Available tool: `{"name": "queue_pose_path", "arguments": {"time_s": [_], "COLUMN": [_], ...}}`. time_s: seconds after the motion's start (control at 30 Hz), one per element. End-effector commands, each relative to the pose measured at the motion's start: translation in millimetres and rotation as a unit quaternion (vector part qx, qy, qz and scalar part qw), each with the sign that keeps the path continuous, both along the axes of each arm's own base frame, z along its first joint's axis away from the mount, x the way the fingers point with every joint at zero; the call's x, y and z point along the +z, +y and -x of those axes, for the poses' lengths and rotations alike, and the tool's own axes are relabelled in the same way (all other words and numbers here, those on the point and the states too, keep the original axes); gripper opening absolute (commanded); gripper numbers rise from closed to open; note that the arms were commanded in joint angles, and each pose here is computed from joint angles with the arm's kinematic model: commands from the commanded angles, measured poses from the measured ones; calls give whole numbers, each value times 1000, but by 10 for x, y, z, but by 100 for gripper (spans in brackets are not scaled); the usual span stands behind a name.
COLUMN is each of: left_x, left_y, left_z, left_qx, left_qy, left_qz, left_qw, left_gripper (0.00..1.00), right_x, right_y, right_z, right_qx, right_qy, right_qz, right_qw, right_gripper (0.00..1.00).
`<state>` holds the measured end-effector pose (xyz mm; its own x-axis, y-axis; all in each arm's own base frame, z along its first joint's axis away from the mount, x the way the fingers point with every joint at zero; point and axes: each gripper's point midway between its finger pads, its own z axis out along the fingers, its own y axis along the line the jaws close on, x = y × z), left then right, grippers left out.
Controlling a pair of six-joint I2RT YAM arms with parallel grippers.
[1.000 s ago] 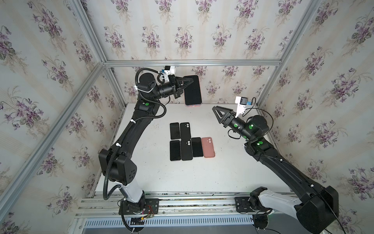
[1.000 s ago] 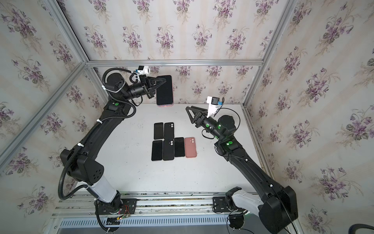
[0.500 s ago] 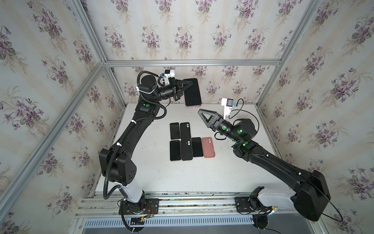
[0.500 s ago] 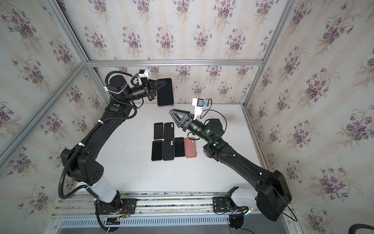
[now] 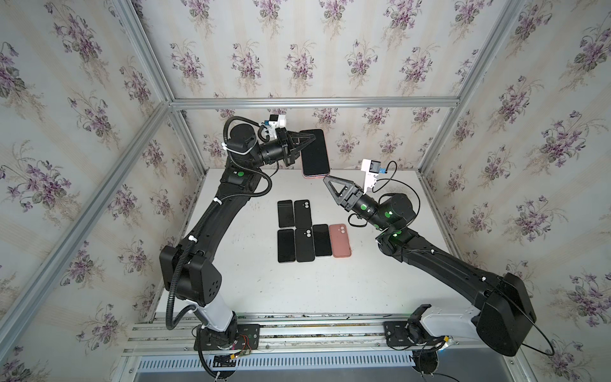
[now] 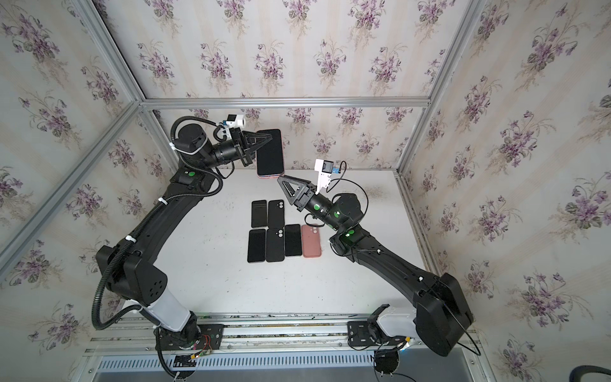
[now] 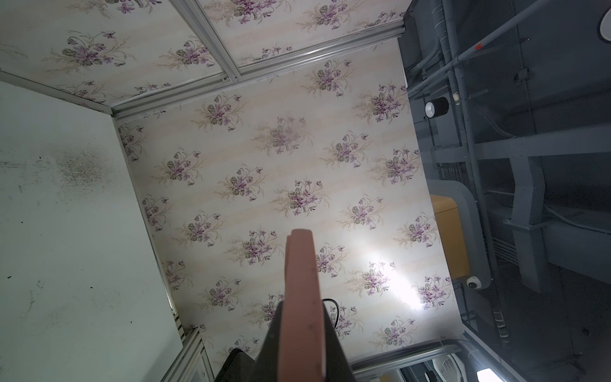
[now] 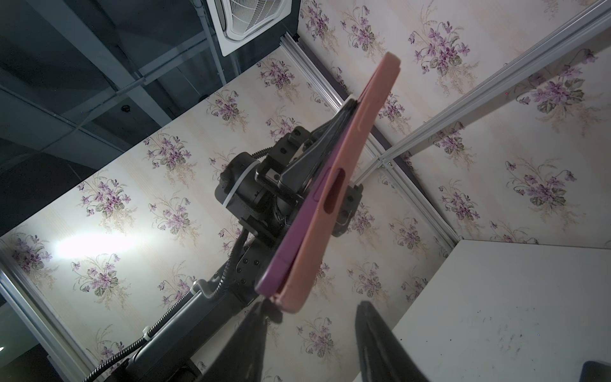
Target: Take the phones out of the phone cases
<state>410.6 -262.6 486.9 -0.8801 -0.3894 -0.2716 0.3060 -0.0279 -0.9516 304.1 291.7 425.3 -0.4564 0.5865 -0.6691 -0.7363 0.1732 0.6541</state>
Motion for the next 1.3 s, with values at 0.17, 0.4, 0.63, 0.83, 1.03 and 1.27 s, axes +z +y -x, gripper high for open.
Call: {"name": "queue_pose_path", "arguments": {"time_s": [0.17, 0.4, 0.63, 0.83, 1.03, 1.27], "left_x": [145, 211, 239, 171, 63, -2], "left_y": [-69, -80, -143, -156, -178, -219], "left_z": [179, 241, 299, 245, 175, 154], "left_qx": [-24, -33, -46, -43, -38, -42], "left_qy": [-35, -47, -56, -54, -52, -56], "left_qz": [5, 6, 5, 1, -6, -10], "left_qw": [999, 998, 997, 998, 998, 998], "left_gripper": [0, 0, 0, 0, 0, 0], "right_x": [143, 101, 75, 42, -23, -60], "right_y": [-55, -117, -128, -81, -120, -109], "right_z": [-16, -56, -97, -92, -76, -64], "right_qx": [-13, -30, -36, -17, -19, -16], "right_qy": [-14, -4, 4, 15, 27, 36], "right_qz": [-24, -40, -47, -53, -57, -49], "right_qw": [1000, 999, 998, 998, 998, 998], "right_gripper": [46, 43, 40, 26, 10, 0]}}
